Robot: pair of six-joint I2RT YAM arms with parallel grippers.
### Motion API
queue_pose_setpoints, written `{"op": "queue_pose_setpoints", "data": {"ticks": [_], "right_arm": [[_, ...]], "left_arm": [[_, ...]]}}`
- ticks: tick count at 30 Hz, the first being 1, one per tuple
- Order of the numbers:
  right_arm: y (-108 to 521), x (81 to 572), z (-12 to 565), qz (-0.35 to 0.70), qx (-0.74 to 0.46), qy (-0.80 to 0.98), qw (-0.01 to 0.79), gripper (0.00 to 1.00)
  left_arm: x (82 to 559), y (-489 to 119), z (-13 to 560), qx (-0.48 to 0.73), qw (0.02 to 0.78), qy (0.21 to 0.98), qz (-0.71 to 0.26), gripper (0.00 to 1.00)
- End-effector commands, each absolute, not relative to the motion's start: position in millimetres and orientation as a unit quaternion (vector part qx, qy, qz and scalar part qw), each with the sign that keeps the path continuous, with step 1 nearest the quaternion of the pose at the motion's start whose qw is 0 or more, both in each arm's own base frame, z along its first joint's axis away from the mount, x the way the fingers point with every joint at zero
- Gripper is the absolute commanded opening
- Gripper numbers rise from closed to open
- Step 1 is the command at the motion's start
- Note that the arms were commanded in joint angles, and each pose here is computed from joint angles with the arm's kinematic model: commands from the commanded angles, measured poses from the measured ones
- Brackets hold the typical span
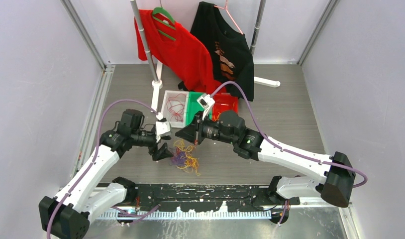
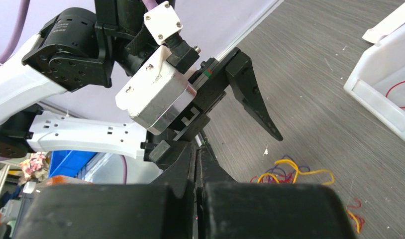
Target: Untangle the cables
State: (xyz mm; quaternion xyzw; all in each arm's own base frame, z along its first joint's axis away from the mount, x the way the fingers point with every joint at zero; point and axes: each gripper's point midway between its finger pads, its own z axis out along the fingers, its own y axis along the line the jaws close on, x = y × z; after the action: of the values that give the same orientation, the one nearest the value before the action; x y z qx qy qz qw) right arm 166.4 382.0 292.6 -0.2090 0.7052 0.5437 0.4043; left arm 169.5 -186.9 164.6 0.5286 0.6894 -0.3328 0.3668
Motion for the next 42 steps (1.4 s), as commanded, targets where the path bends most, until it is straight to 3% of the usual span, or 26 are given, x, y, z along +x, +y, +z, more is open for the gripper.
{"op": "queue_pose_setpoints", "data": {"ticks": [1,10,18,20,26,33,40,42], "right_arm": [[381.9,151.8,332.7,0.592,-0.228,0.657,0.408,0.01],[386.6,139.4,327.6,0.603,-0.255,0.657,0.373,0.01],[389.8,136.8,331.9,0.615,-0.259,0.648,0.368,0.01],[390.3,136.9,331.6,0.616,-0.262,0.647,0.366,0.01],[386.1,141.2,328.8,0.606,-0.262,0.654,0.369,0.01],[367.5,152.7,314.4,0.582,-0.248,0.675,0.38,0.01],[356.0,151.6,296.2,0.563,-0.247,0.693,0.377,0.02],[351.7,155.5,283.9,0.544,-0.242,0.71,0.377,0.17]], "left_arm": [[173.9,-187.1,167.9,0.579,0.4,0.642,-0.305,0.76],[185.5,-196.2,160.1,0.552,0.398,0.657,-0.325,0.72],[159.5,-211.5,160.0,0.51,0.358,0.666,-0.41,0.69],[155.5,-212.0,160.9,0.508,0.352,0.666,-0.418,0.63],[142.4,-198.2,154.0,0.551,0.331,0.659,-0.389,0.32],[147.9,-188.0,156.1,0.567,0.332,0.669,-0.348,0.08],[173.9,-197.3,177.6,0.516,0.367,0.694,-0.343,0.0],[185.8,-198.3,191.3,0.5,0.387,0.701,-0.332,0.0]]}}
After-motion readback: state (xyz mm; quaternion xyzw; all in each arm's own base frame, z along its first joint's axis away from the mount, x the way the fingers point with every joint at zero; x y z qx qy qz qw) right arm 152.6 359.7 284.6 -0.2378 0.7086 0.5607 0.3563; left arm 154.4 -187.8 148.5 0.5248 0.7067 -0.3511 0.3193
